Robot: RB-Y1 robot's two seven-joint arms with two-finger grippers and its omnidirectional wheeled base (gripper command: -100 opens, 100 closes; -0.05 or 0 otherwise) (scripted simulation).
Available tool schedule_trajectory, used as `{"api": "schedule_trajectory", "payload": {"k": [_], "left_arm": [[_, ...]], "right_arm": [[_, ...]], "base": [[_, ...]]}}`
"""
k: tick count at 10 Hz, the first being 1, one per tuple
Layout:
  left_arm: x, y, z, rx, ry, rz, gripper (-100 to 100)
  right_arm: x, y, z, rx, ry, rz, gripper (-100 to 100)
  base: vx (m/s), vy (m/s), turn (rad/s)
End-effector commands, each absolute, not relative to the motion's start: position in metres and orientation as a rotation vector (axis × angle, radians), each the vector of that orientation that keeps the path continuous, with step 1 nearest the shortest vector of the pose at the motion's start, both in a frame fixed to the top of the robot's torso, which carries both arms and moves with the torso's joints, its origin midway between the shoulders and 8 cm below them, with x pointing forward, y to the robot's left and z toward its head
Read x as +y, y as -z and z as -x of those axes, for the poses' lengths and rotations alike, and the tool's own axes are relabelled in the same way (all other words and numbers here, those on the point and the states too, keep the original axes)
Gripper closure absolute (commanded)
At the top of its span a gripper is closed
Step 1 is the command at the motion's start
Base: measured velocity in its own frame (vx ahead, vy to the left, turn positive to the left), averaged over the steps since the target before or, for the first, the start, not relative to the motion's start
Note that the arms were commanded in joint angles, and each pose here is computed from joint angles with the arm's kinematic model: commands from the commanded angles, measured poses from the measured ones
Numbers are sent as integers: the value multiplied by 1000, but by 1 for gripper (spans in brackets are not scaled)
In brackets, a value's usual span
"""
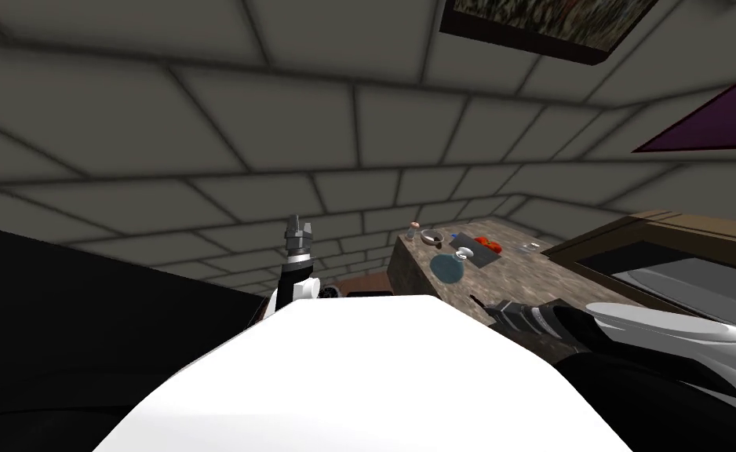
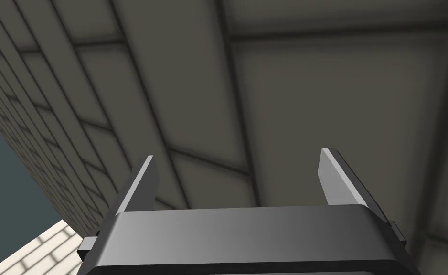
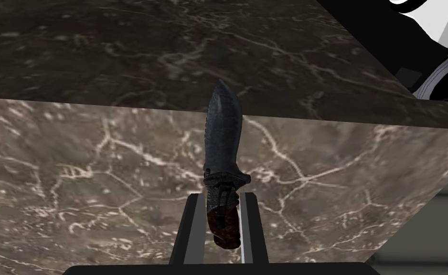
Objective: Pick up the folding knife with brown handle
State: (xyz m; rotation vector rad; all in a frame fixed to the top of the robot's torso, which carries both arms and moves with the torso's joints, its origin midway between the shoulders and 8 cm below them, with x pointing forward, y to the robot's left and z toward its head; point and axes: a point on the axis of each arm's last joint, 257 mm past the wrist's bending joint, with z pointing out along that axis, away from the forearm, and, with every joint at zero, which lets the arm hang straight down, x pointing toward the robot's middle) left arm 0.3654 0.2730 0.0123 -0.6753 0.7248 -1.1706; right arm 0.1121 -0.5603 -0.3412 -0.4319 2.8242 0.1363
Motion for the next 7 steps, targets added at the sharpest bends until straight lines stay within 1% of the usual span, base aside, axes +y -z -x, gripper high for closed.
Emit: {"api": "schedule_trajectory", "payload": {"k": [1, 5, 6, 7], "left_arm": [[273, -12, -365, 725, 1171, 675, 0], [273, -12, -365, 725, 1171, 675, 0], [273, -12, -365, 725, 1171, 675, 0], [273, -12, -365, 725, 1171, 675, 0]], "right_arm": [[-552, 337, -119, 2814, -147, 505, 100], [-530, 330, -136, 2785, -182, 681, 100], [-533, 331, -133, 2791, -176, 653, 100], [-532, 331, -133, 2790, -178, 658, 0]], "base": [[128, -18, -305], [117, 1, -295], [46, -3, -57], [8, 1, 13]]}}
